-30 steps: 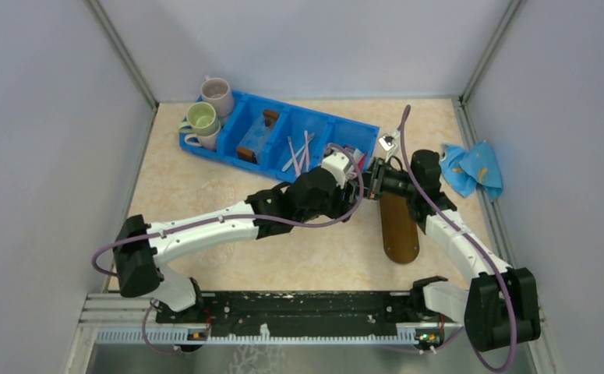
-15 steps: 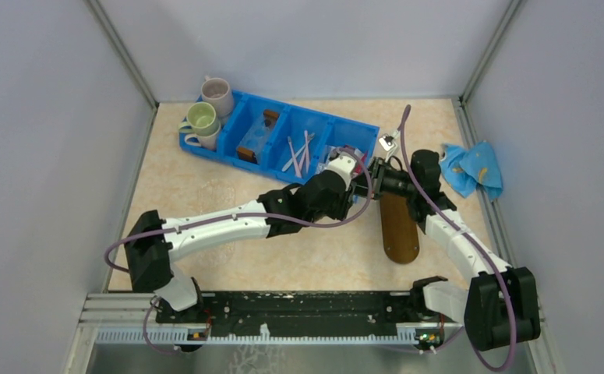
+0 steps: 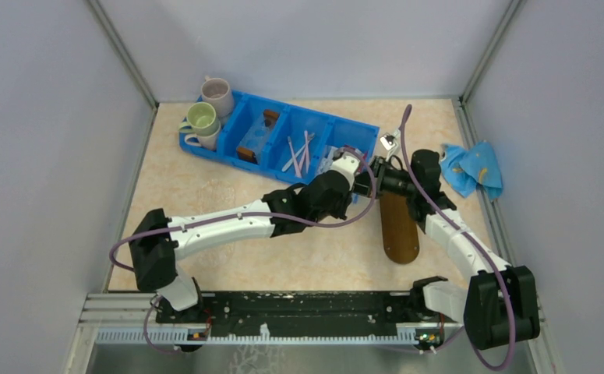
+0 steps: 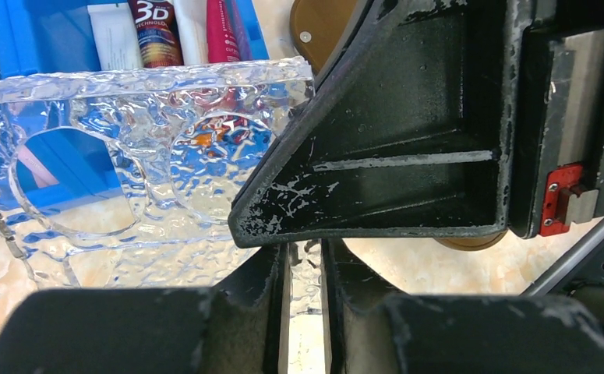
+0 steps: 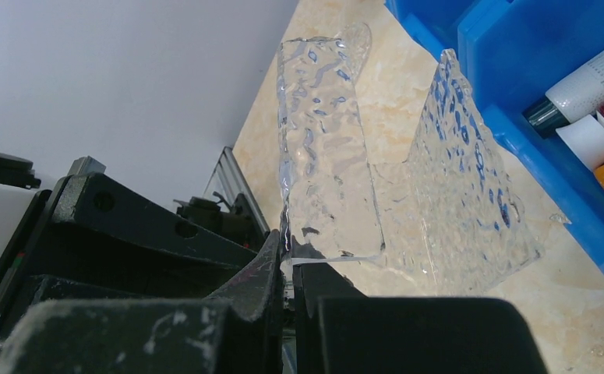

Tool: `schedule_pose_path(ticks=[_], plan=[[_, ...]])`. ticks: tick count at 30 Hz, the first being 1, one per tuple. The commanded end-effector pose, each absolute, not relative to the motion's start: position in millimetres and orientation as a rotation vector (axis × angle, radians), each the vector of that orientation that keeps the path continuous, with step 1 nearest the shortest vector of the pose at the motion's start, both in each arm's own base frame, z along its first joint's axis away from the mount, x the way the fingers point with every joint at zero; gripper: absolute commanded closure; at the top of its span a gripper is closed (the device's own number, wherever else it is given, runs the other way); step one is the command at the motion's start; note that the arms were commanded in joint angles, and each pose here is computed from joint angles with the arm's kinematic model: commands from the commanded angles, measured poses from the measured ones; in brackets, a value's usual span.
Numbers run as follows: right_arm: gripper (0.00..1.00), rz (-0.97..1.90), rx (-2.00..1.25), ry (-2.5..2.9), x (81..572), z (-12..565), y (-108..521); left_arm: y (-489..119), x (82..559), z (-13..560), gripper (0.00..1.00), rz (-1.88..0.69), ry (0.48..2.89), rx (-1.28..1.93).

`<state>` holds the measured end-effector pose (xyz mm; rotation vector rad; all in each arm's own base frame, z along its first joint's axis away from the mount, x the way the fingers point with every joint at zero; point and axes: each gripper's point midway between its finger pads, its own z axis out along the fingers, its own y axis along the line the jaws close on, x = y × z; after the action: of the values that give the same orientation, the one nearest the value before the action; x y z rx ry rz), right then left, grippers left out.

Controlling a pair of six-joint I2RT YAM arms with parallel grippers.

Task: Prepare toiletry sets of a toothbrush and toothpaste on the tray
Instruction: Place the toothpaste holder at the center of the board.

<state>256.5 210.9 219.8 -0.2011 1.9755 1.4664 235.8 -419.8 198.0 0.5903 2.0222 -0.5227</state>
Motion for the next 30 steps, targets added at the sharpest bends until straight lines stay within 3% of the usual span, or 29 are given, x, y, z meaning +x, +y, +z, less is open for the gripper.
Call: schedule_pose_path(ticks=[1, 12, 17, 24, 30], plan=[[0.96, 1.508, -0.271, 1.919, 251, 236, 215, -425, 239, 210, 0.98, -0.534, 1.977, 0.593], [0.41, 1.500, -0.320, 1.897, 248, 238, 215, -409, 235, 203, 1.00, -0.503, 1.961, 0.653], [0.33, 1.451, -0.412, 1.893, 246, 236, 214, -392, 231, 206, 1.00, -0.472, 1.937, 0.688], [0.31, 1.509, -0.754, 1.749, 213, 248, 217, -365, 220, 193, 1.00, -0.432, 1.958, 0.788], [0.31, 1.356, -0.892, 1.744, 209, 248, 209, -347, 209, 180, 1.00, -0.404, 1.994, 0.895]])
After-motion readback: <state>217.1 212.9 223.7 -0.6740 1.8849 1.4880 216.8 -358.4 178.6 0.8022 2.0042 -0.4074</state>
